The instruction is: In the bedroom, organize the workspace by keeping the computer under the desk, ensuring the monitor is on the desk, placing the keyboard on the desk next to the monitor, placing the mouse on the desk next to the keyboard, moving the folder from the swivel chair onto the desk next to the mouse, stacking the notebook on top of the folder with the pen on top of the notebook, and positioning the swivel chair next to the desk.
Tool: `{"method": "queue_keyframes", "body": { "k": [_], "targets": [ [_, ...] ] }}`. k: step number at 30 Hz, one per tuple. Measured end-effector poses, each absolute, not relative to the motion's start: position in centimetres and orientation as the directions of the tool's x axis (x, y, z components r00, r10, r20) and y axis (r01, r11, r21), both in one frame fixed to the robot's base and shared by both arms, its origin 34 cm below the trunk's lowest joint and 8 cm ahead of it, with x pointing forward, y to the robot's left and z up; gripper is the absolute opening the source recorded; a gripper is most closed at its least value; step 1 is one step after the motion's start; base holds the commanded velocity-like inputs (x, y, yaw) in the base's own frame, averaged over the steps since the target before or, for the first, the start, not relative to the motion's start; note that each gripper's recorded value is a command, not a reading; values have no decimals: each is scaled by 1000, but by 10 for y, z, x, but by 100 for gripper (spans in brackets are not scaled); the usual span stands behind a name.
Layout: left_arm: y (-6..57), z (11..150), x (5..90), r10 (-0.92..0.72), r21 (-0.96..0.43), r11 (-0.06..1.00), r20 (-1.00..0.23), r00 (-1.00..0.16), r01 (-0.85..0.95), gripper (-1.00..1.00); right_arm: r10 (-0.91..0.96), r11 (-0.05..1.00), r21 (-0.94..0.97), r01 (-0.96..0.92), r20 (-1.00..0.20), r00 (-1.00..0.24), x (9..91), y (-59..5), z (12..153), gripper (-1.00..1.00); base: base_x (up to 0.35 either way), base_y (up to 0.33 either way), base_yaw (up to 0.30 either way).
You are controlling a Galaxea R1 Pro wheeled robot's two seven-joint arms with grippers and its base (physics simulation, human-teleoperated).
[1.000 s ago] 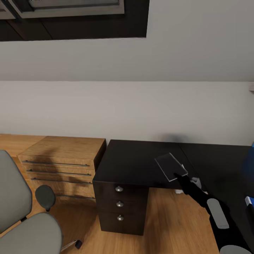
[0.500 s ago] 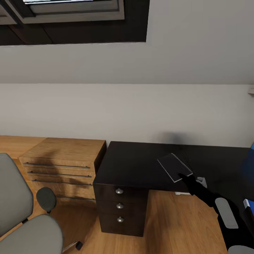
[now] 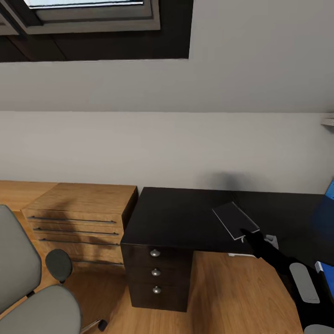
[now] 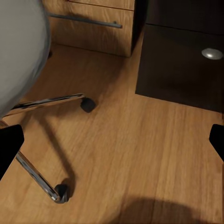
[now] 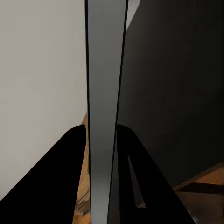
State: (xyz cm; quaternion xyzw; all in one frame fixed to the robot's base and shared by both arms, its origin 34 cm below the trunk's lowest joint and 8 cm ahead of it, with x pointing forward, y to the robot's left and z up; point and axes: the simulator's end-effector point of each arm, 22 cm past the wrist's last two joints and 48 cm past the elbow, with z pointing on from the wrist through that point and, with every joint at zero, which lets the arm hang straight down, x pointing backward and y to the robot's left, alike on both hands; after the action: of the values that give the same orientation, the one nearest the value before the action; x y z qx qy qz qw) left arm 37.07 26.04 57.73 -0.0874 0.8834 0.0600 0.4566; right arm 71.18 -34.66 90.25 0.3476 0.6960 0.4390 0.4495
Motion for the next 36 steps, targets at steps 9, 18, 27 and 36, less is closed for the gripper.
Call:
{"method": "queue_keyframes", "body": {
  "k": [9,18,27,36],
  "targets": [
    [260,579,372,-99,24,978,-820,-563,-207,100,879,374,923,88,-323,-352,711,-347,904,-100,0,0,-227],
    [259,579,373,-99,23,978,-822,-561,-205,100,878,376,922,87,-325,-350,711,-348,905,-100,0,0,-241],
    [259,580,375,-98,22,979,-825,-557,-204,100,878,377,922,86,-326,-350,711,-347,906,-100,-20,0,-242],
    [259,581,376,-98,21,979,-827,-553,-205,100,879,373,923,89,-321,-352,710,-346,905,-100,-82,0,-243]
  ]
}}
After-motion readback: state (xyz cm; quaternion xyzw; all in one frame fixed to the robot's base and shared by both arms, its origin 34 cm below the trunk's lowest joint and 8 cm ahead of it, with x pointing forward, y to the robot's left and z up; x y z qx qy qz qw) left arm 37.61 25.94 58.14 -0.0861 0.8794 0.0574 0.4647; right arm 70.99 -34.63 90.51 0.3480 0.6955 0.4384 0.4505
